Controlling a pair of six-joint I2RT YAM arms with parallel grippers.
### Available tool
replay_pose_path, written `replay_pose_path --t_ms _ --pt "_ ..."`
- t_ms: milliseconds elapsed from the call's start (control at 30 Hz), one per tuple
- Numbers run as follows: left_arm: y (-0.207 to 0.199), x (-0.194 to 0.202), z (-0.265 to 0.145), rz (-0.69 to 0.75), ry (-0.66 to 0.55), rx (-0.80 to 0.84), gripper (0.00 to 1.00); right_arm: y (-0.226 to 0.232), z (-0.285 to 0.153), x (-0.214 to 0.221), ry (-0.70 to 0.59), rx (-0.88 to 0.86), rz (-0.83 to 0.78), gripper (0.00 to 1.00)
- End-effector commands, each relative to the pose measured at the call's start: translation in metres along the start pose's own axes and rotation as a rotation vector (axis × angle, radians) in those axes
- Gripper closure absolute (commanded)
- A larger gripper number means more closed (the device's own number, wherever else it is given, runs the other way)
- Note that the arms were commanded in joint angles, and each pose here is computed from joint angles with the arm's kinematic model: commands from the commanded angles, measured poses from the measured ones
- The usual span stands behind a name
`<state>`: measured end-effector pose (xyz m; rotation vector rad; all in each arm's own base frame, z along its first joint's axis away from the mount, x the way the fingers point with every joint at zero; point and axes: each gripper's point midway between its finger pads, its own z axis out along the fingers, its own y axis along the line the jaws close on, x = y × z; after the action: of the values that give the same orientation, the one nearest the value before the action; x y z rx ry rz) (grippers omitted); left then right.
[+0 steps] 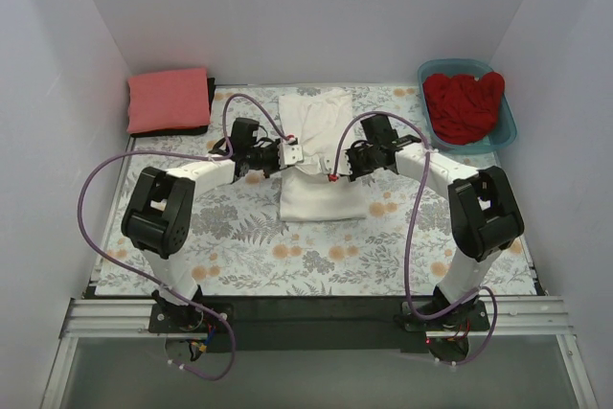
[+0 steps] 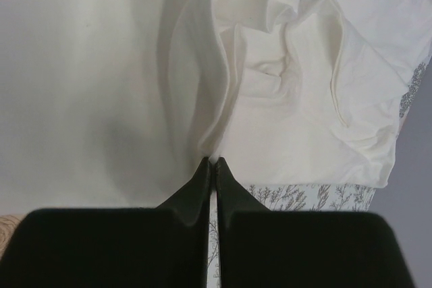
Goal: Fold and stack the t-shirts
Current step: Fold the tshirt
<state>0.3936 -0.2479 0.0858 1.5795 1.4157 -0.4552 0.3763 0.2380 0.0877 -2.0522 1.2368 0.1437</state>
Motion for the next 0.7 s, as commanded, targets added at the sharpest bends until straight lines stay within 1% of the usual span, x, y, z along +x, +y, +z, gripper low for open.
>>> replay_pose_path --t_ms 0,233,333,567,600,633,667 --pt "0.029 -0.018 -0.003 0.084 -0.063 -0.051 1.0 -0.028 -0.003 -0.001 -0.014 0.062 -0.047 0.99" --pt "0.034 -0.007 0.004 0.101 -0.053 -0.06 1.0 -0.032 0.005 0.01 -0.001 0.069 -0.039 0.99" --pt "0.043 -0.002 0.007 0.098 -0.052 -0.088 1.0 -0.036 0.008 0.014 0.006 0.073 -0.033 0.99" --pt "0.05 0.012 0.016 0.087 -0.034 -0.1 1.0 -0.042 0.017 0.026 0.029 0.08 -0.024 0.99" --pt "0.05 0.016 0.018 0.072 -0.027 -0.105 0.97 -0.041 0.019 0.029 0.042 0.076 -0.019 0.96" --pt "0.057 0.013 0.018 0.084 -0.035 -0.133 0.87 -0.043 0.019 0.032 0.053 0.081 -0.013 0.82" --pt "0.063 0.014 0.017 0.076 -0.027 -0.159 0.79 -0.048 0.017 0.031 0.06 0.099 0.0 0.54"
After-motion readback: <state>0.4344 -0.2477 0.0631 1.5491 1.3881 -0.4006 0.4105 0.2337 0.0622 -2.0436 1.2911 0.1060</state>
